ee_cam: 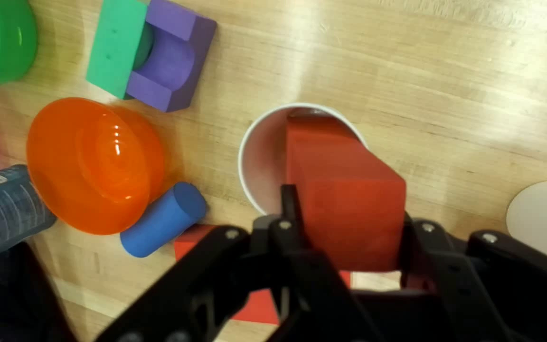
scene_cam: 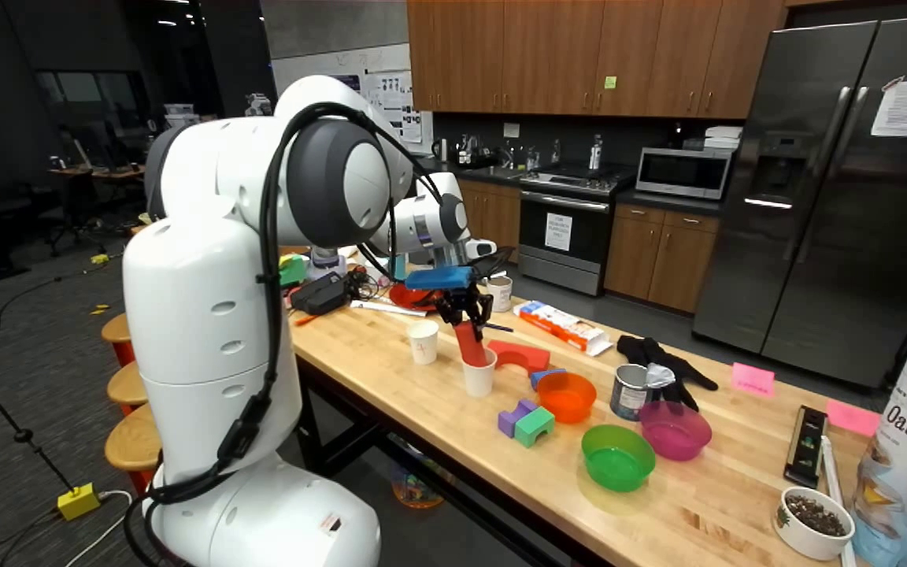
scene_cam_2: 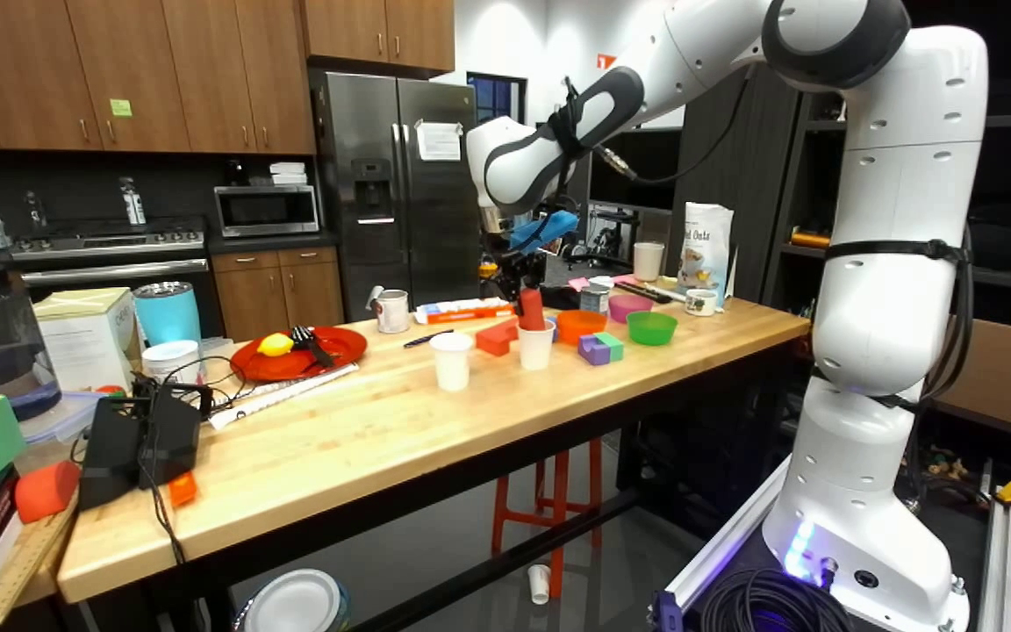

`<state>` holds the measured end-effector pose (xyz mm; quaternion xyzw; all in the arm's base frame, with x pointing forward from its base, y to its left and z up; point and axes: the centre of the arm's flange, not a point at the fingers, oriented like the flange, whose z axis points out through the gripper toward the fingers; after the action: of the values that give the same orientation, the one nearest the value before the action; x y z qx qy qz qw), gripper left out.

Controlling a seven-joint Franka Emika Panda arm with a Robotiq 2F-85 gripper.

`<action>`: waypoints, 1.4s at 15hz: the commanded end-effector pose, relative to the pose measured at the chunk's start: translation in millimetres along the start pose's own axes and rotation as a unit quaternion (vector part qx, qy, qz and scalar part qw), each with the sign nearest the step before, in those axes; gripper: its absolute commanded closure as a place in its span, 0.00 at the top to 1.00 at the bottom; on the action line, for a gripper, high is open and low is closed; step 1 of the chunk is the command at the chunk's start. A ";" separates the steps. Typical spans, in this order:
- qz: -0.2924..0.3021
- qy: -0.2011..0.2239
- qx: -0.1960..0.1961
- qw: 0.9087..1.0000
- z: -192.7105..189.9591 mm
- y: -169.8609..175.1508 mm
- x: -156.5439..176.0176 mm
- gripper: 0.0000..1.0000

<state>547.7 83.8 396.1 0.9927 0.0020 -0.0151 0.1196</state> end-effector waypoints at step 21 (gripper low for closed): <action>0.024 0.335 0.087 0.938 -172.8 66.9 -140.4 0.16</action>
<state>429.9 73.5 600.0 0.9565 -0.0114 0.2799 0.0812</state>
